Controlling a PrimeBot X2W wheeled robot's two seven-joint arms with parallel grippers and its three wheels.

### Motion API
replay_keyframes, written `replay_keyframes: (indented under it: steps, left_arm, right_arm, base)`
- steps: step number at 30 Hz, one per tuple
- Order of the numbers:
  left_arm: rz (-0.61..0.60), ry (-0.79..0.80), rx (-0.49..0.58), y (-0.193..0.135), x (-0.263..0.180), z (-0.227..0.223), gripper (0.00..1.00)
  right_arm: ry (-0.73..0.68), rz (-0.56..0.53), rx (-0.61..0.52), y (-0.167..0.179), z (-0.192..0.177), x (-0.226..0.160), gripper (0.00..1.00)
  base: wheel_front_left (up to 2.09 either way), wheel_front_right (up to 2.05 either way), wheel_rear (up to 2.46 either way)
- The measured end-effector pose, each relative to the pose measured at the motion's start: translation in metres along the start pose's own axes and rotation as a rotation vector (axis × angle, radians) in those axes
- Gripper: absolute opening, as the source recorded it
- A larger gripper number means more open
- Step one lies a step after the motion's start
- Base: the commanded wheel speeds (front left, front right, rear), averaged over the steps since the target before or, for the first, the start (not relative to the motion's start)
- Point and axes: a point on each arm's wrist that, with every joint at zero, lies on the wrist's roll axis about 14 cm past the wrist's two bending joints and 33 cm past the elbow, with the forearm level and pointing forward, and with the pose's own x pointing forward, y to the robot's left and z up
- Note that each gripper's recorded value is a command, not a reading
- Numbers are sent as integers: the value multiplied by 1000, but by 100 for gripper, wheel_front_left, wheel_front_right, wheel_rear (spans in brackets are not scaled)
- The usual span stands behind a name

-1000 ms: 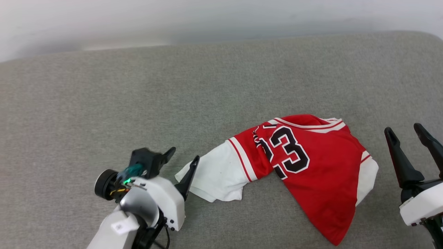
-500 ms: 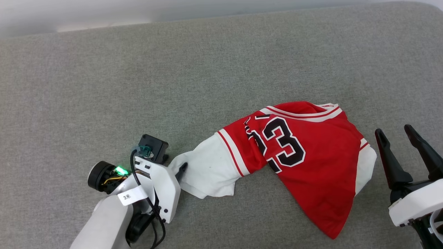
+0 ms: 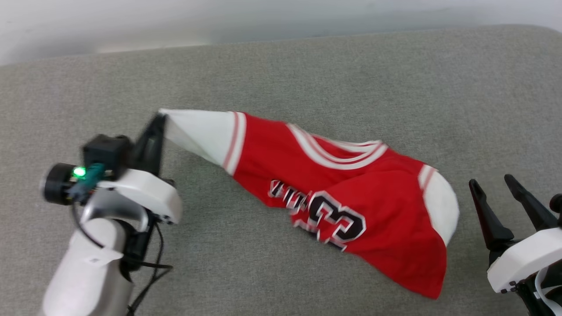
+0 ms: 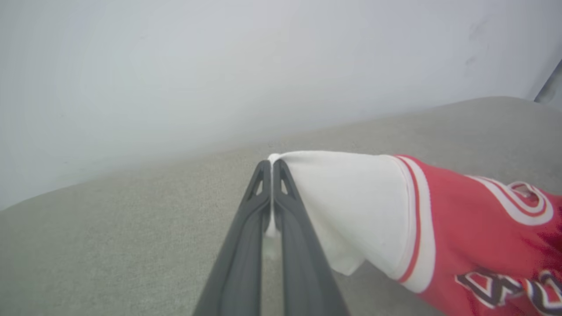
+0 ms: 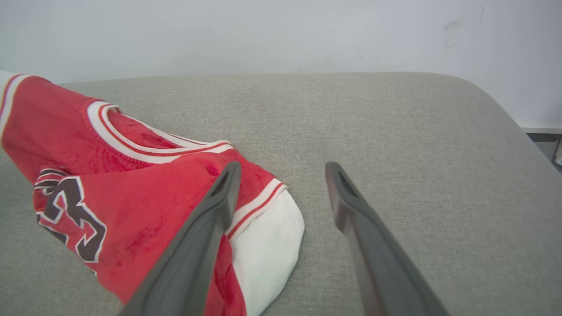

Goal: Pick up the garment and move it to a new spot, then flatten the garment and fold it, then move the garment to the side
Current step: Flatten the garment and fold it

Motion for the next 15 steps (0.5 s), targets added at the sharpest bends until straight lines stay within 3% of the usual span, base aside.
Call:
replay_keyframes:
  steps: [4,7,8,9,11,15]
  left_arm:
    - [128,-152,21,39,-8,30,0]
    - [207,-168,13,60,-17,26,0]
    - [219,-107,11,64,-21,9,15]
    - [207,-12,17,64,-26,-15,100]
    - [194,93,16,61,-36,-45,100]
    - [200,83,11,62,-40,-44,100]
  right_arm:
    - [38,5,-12,2,-10,3,100]
    - [66,9,-7,4,-18,5,100]
    - [77,13,-7,5,-22,6,100]
    - [90,20,-6,7,-25,7,100]
    - [114,35,-6,12,-31,9,100]
    - [140,59,-19,18,-35,14,100]
  base:
    - [0,0,0]
    - [0,0,0]
    - [0,0,0]
    - [0,0,0]
    - [0,0,0]
    - [0,0,0]
